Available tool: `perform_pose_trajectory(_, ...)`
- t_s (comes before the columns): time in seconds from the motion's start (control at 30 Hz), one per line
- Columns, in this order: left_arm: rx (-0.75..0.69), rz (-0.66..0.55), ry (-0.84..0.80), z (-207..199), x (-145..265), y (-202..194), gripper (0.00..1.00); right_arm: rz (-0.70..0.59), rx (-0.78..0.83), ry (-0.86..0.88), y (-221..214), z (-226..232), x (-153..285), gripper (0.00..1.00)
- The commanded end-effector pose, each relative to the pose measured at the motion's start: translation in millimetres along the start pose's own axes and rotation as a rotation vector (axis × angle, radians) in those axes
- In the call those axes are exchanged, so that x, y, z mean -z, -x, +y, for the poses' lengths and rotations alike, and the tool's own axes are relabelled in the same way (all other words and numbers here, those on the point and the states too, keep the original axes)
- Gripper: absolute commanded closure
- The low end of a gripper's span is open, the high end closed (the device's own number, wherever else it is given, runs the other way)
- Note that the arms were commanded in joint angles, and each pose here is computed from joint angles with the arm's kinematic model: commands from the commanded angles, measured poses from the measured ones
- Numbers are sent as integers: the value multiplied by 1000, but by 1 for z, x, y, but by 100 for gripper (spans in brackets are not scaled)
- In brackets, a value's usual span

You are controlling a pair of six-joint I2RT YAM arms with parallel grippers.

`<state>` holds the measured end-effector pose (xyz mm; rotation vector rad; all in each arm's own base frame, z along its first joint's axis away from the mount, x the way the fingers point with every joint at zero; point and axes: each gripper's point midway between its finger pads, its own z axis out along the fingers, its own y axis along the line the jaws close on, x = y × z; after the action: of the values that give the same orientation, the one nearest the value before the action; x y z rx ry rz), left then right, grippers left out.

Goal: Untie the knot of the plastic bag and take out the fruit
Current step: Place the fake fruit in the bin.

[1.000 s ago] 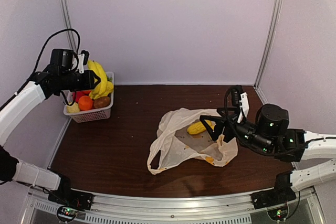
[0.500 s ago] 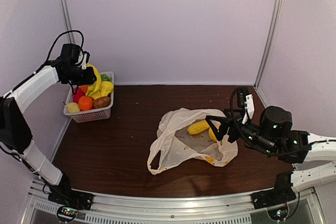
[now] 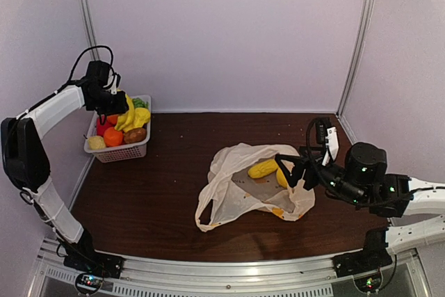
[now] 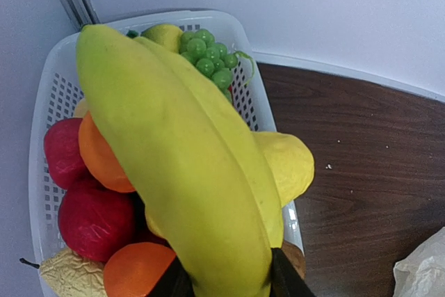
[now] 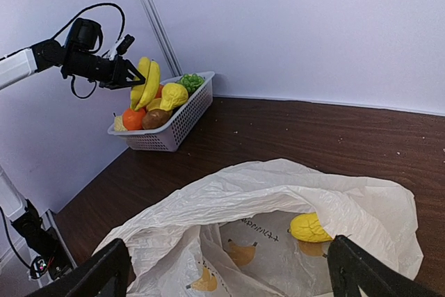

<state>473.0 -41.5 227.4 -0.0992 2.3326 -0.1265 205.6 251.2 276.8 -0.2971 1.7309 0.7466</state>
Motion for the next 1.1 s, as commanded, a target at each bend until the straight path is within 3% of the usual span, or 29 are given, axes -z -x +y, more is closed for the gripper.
perform_pose_trajectory(0.0, 27, -43, 11, 6, -3, 17, 92, 13, 3, -38, -7, -10, 1, 0)
perform_pose_trajectory(0.77, 97, -19, 58, 34, -27, 10, 79, 28, 7, -55, -11, -14, -6, 0)
perform_pose_trajectory(1.07, 100, -14, 55, 35, -30, 8, 64, 37, 8, -55, -14, -14, -9, 0)
